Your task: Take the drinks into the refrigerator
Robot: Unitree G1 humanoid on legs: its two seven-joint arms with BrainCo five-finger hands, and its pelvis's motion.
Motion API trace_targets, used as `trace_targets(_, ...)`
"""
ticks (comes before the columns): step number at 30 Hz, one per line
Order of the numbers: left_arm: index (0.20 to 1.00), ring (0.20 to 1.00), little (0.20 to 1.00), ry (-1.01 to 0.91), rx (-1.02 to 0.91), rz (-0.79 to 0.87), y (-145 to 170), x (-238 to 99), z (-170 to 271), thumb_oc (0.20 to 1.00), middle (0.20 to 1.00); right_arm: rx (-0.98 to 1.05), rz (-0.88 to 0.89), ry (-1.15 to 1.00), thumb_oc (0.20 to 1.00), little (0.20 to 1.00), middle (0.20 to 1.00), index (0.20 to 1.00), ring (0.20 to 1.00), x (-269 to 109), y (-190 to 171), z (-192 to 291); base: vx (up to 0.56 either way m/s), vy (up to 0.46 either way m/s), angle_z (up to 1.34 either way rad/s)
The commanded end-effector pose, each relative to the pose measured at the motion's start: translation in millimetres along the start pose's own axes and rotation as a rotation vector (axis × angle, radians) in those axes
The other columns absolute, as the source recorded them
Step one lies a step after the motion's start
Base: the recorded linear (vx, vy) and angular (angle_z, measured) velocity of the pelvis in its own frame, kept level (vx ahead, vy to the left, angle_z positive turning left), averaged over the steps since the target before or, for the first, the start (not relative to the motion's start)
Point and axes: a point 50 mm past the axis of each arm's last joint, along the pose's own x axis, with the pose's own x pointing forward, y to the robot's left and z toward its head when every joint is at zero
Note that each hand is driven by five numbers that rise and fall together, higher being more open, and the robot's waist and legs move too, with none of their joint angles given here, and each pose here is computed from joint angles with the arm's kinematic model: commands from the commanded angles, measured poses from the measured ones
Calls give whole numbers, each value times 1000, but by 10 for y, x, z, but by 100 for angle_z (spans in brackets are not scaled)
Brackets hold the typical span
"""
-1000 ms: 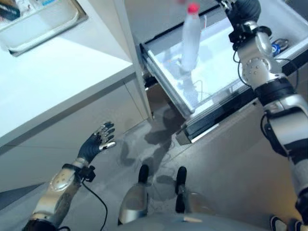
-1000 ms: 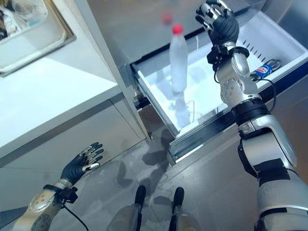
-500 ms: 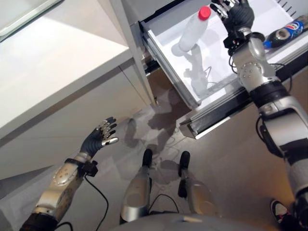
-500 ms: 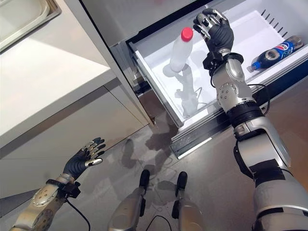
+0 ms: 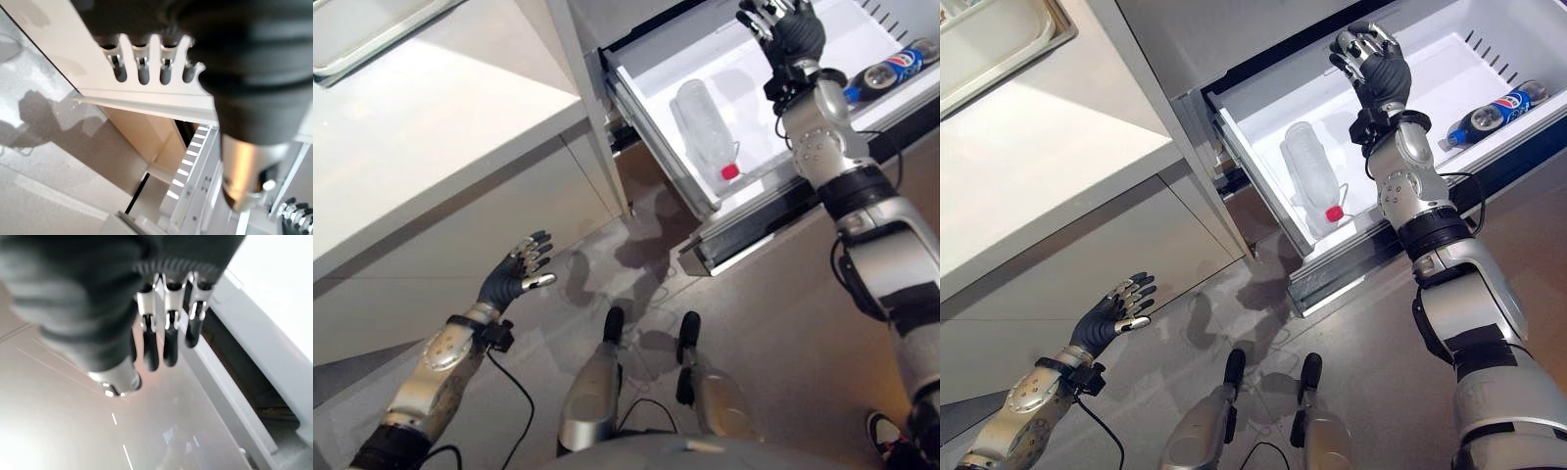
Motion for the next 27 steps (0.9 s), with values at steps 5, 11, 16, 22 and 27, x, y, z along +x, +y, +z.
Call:
trace_targets(5,1000,1000,1000,-51,41,-29,1,-68,128,1000,1000,-91,28,-60,200,200,200,200,200,83,96,166,-14,2,1)
trace_targets(11,1000,1000,1000,-36,69,-44,29,-79,148,1000,1000,-168,37,-24,200,200,200,200,200,108,96,168,-22,8,5)
trace_targets(16,1000,1000,1000,-26,89,-57,40,-69,156,1000,1000,-244,-5,1,200,200,200,200,200,127,16,173,-13,9,4)
trace_targets(22,1000,1000,1000,-21,95,-53,48,-32,135,1000,1000,-273,-9,10,200,200,200,200,200,102,-11,140,18,10,2)
trace_targets(27,1000,1000,1000,-9,67,-24,64,-37,75,1000,1000,-265,23,1,200,200,200,200,200,31,4,96,57,20,0)
